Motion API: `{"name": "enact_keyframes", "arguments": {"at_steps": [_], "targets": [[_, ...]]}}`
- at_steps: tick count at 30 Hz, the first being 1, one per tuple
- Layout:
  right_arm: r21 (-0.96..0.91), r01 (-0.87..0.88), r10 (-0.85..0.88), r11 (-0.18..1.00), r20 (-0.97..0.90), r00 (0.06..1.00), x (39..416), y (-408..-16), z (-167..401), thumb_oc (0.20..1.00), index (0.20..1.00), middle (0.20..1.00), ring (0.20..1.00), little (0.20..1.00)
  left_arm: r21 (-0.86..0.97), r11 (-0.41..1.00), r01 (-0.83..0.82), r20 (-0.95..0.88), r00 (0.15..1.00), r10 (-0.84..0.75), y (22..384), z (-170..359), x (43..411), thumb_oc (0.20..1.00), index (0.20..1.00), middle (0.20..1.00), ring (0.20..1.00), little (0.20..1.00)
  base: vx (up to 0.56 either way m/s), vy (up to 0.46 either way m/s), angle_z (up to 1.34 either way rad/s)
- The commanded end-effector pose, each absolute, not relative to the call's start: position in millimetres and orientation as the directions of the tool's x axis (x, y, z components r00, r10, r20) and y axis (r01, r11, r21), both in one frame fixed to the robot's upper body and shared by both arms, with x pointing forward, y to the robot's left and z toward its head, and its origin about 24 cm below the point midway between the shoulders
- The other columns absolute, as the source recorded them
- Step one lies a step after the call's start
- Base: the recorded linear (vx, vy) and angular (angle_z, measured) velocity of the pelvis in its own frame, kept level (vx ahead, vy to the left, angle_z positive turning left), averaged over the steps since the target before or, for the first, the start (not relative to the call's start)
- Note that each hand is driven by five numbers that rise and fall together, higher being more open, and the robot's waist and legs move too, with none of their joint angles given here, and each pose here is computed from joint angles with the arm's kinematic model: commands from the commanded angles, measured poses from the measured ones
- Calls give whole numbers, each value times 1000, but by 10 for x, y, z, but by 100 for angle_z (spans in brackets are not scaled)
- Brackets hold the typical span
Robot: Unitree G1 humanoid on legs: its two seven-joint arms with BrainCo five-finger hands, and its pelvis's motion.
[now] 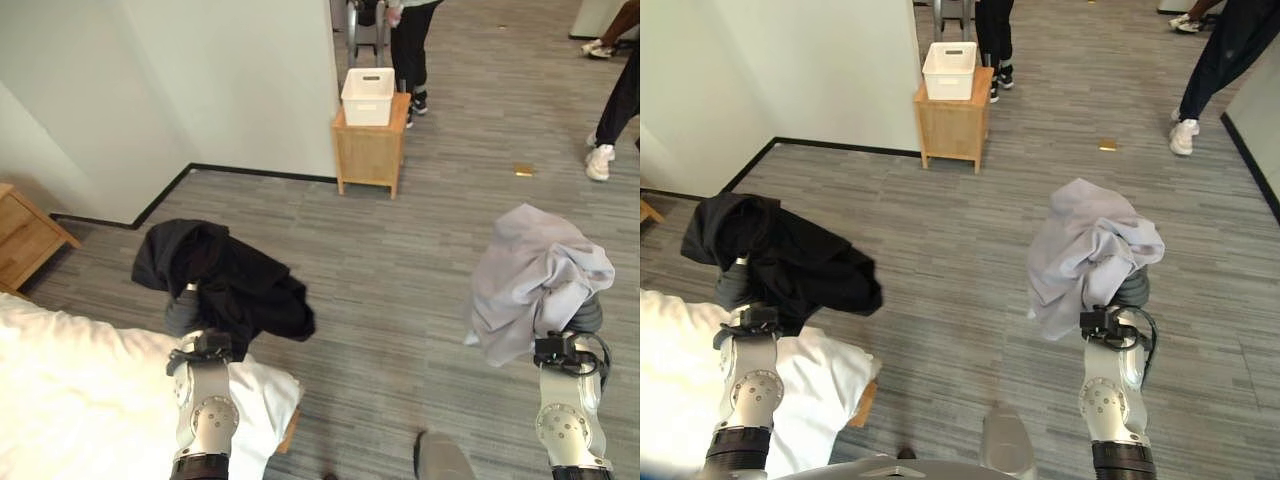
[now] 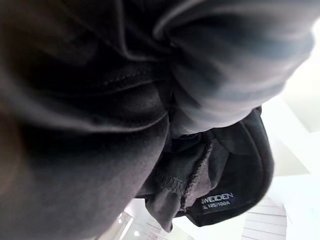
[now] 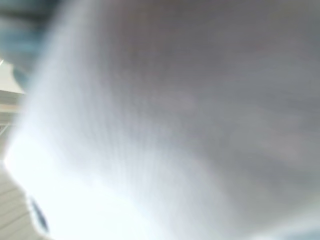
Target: Pick up bed clothes into laundry basket.
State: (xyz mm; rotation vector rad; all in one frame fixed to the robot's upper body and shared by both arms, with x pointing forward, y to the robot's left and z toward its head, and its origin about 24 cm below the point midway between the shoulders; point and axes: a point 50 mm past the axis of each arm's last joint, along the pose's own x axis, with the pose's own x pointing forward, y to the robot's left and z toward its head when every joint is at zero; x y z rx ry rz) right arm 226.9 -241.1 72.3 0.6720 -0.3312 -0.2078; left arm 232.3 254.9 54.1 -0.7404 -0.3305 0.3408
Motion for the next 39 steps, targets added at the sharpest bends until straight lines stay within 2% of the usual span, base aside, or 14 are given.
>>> {"name": "enact_keyframes", "arguments": {"at_steps": [1,8,15,20,24,25,33,37,39], "targets": [[613,18,-317,790,384,867,2248,-2511,1037,200,200,200,200,200,-594,803,-49,397,851,345,2621,1013,2407,200,200,200,200,200,251,-55,42],[598,50,-342,800,386,857,2227,-2571,1034,200,200,200,200,200,-583,812,-8,414,857,306,2515,1047,2547,200,200,200,200,200,434,-163,18],[567,-12,-290,824,438,851,2309,-2598,1181,200,200,200,200,200,-625,781,-14,427,831,357,2569,1051,2444,200,200,200,200,200,585,-390,11],[585,32,-346,810,435,831,2303,-2705,1212,200,200,200,200,200,-648,761,26,424,843,332,2475,1077,2525,200,200,200,200,200,516,-301,-50],[559,34,-331,828,441,834,2302,-2706,1216,200,200,200,200,200,-641,767,2,390,862,324,2486,977,2495,200,200,200,200,200,587,-27,-37],[534,31,-296,845,418,859,2322,-2684,1155,200,200,200,200,200,-636,771,-17,368,872,323,2506,905,2449,200,200,200,200,200,517,38,-74],[504,-20,-193,864,368,909,2328,-2488,1045,200,200,200,200,200,-582,807,-101,346,867,358,2672,874,2303,200,200,200,200,200,765,-12,-70],[517,-6,-197,856,335,922,2300,-2440,956,200,200,200,200,200,-570,817,-89,353,871,341,2624,918,2350,200,200,200,200,200,652,206,12],[510,-32,-165,860,336,927,2347,-2343,970,200,200,200,200,200,-552,833,-30,395,871,293,2528,1024,2428,200,200,200,200,200,552,153,113]]}}
